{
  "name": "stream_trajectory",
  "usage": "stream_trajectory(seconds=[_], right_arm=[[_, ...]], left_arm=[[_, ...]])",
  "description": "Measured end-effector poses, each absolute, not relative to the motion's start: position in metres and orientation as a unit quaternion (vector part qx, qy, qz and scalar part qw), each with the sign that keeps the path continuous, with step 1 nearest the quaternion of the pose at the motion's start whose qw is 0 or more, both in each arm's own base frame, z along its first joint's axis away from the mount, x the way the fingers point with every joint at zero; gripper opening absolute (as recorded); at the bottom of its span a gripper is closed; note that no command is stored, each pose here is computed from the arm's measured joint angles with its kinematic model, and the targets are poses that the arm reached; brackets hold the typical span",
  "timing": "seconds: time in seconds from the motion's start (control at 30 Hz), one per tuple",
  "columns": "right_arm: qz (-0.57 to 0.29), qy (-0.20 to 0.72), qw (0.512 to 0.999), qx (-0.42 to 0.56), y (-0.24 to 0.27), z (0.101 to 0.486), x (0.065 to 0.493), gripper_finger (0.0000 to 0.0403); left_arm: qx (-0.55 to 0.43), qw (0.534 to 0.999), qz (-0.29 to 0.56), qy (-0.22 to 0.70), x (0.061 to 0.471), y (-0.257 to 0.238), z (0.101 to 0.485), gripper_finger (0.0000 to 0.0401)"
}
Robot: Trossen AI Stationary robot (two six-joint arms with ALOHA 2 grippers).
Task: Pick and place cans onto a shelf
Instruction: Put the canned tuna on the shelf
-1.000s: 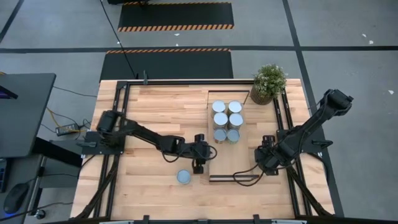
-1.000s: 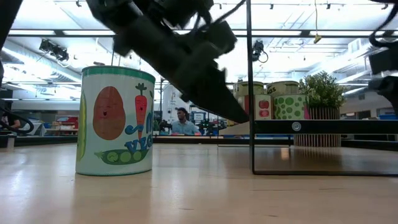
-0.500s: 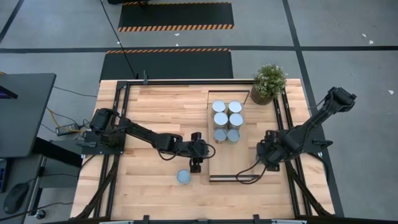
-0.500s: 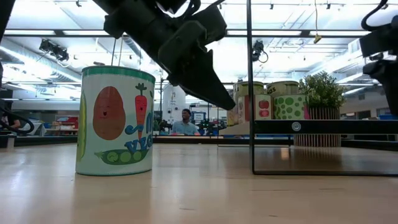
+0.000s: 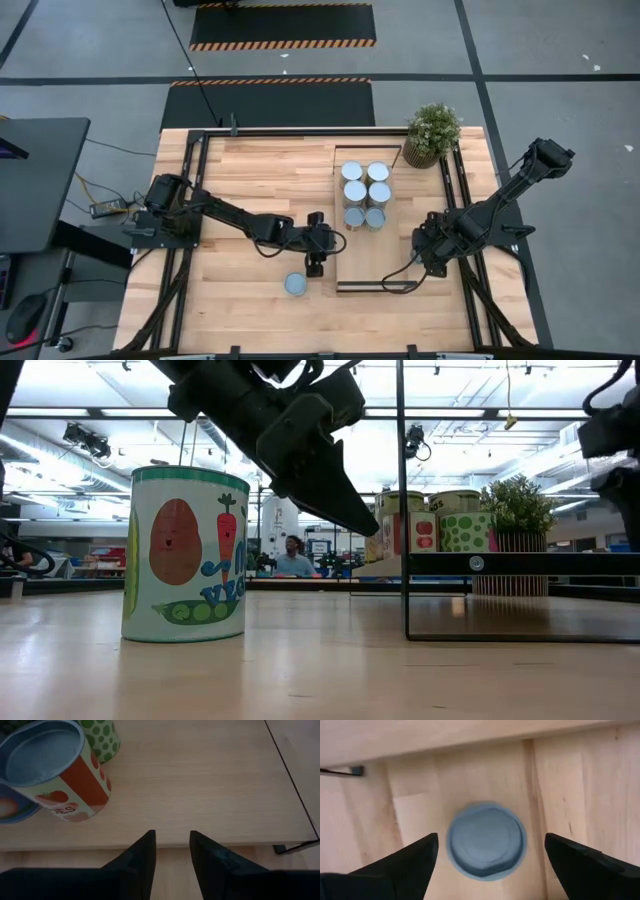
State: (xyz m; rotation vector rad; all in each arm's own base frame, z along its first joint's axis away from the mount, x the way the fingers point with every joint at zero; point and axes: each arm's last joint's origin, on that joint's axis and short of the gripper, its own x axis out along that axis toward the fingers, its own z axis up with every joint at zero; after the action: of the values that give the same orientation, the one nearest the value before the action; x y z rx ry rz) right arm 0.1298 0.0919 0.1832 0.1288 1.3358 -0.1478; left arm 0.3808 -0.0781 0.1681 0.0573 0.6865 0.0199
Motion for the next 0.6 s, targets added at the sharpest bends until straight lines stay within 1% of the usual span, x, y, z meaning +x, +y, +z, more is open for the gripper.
stream_trajectory(seconds=[0.1, 0.3, 0.5, 0.6], right_arm=[[-0.073, 0.625, 0.776, 0.053, 0.091, 0.177, 0.129, 0.0382], [-0.066, 0.614, 0.785, 0.058, 0.092, 0.169, 0.131, 0.0399], [-0.077, 0.625, 0.775, 0.046, 0.087, 0.155, 0.124, 0.0391], [-0.079, 0.623, 0.777, 0.045, 0.085, 0.148, 0.122, 0.0375]], left_arm=[[0.028, 0.941, 0.01, 0.337, 0.381, -0.078, 0.168, 0.0126], [0.029, 0.941, 0.01, 0.338, 0.381, -0.078, 0.168, 0.0126], [0.029, 0.94, 0.01, 0.339, 0.38, -0.078, 0.168, 0.0126], [0.029, 0.94, 0.01, 0.339, 0.381, -0.078, 0.168, 0.0126]])
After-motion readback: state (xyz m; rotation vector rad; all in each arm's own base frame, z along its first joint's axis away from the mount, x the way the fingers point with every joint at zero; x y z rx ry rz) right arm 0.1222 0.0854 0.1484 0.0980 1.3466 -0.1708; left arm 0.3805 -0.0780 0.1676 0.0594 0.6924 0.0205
